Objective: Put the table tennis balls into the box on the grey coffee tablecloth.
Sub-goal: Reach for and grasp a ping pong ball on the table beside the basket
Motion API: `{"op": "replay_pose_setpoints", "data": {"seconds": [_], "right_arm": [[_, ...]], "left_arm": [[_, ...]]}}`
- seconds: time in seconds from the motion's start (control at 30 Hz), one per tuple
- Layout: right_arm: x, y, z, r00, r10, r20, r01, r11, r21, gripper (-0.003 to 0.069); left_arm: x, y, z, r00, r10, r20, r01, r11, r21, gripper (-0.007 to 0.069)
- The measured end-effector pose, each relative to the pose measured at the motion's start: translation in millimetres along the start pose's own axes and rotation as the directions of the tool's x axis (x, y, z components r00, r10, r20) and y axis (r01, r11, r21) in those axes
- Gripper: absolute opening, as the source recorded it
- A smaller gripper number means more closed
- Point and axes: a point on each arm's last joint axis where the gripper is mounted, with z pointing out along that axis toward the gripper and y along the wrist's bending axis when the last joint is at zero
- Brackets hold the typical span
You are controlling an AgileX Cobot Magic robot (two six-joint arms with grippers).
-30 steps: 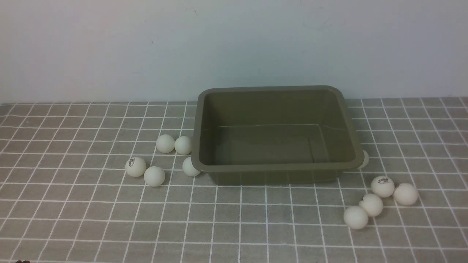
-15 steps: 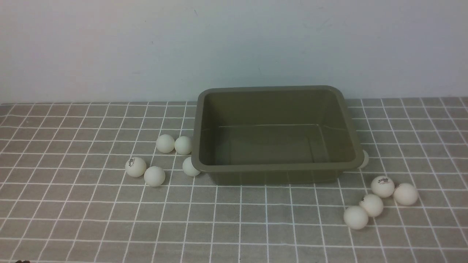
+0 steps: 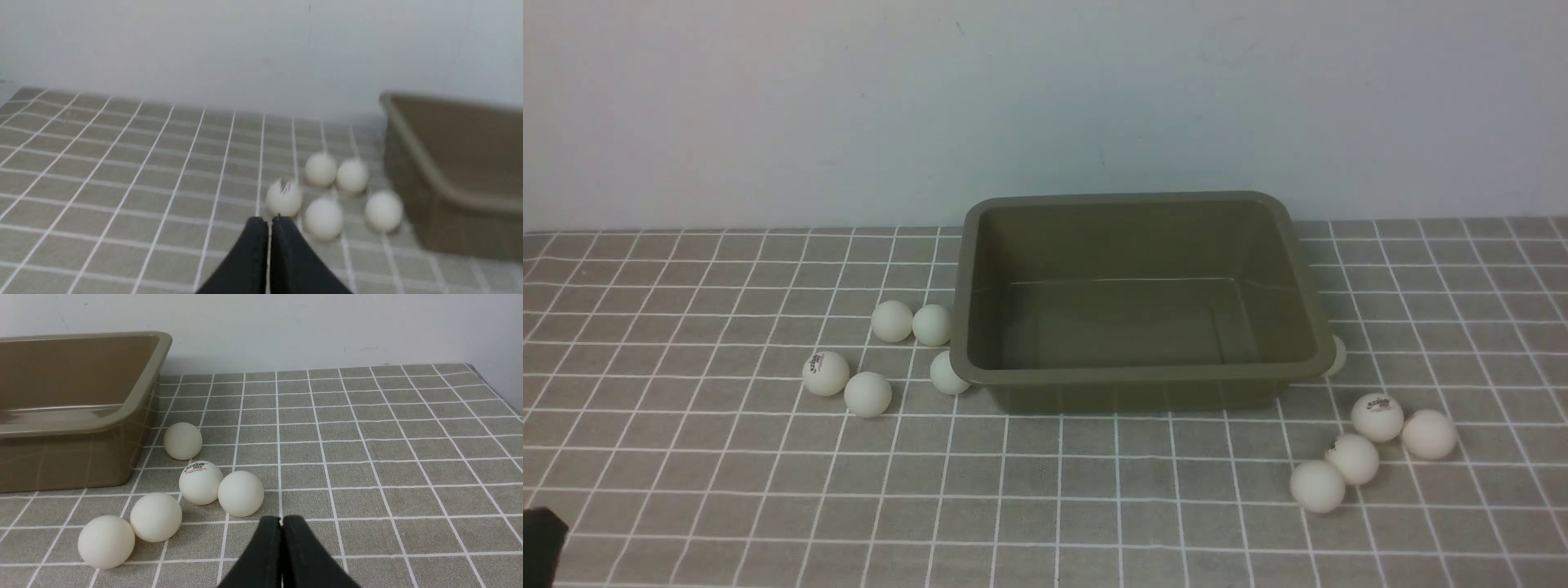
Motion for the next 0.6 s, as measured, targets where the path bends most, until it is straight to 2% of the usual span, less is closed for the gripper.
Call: {"op": "replay_pose_setpoints", "data": {"seconds": [0.1, 0.17, 0.2, 0.27, 0.33, 0.4, 0.43, 0.5, 0.53, 0.6], "right_arm": [[0.0, 0.0, 0.0, 1.000, 0.000, 0.000, 0.000, 1.000, 0.000, -0.0015], [0.0, 0.0, 0.0, 1.000, 0.000, 0.000, 0.000, 1.000, 0.000, -0.0015], [0.0, 0.0, 0.0, 1.000, 0.000, 0.000, 0.000, 1.000, 0.000, -0.0015], [-0.8, 0.4, 0.2, 1.000, 0.006, 0.014, -0.005, 1.000, -0.005, -0.0015], [-1.6, 1.6, 0.6, 0.998, 0.050, 0.034, -0.049, 0.999, -0.020, -0.0015], [-6.5, 4.2, 0.5, 0.980, 0.176, 0.090, -0.170, 0.983, -0.064, -0.0015], [-10.8, 5.6, -0.1, 0.952, 0.281, 0.124, -0.270, 0.958, -0.102, -0.0015], [-20.7, 6.6, -2.2, 0.849, 0.494, 0.187, -0.462, 0.866, -0.189, -0.0015], [-21.9, 6.5, -2.6, 0.838, 0.509, 0.196, -0.474, 0.858, -0.198, -0.0015], [-26.6, 5.8, -4.0, 0.764, 0.607, 0.218, -0.559, 0.792, -0.244, -0.0015]], "left_arm": [[-14.1, 0.8, -1.1, 0.980, -0.122, 0.155, 0.122, 0.992, 0.011, -0.0005], [-30.4, 3.9, -5.3, 0.919, -0.212, 0.332, 0.215, 0.976, 0.029, -0.0005], [-30.8, 3.8, -5.3, 0.918, -0.215, 0.333, 0.217, 0.976, 0.031, -0.0005], [-54.2, -2.7, -11.6, 0.865, -0.284, 0.413, 0.271, 0.958, 0.091, -0.0005], [-67.2, -9.6, -14.7, 0.863, -0.295, 0.411, 0.269, 0.955, 0.121, -0.0005], [-88.5, -23.3, -16.2, 0.895, -0.270, 0.354, 0.234, 0.962, 0.141, -0.0005], [-94.3, -28.8, -14.0, 0.924, -0.244, 0.296, 0.213, 0.968, 0.134, -0.0005], [-110.7, -43.1, 0.3, 0.984, -0.159, 0.080, 0.152, 0.984, 0.089, -0.0005], [-115.0, -45.2, 0.8, 0.986, -0.151, 0.069, 0.145, 0.985, 0.089, -0.0005], [-120.5, -51.4, 20.3, 0.986, -0.075, -0.152, 0.081, 0.996, 0.037, -0.0005]]}}
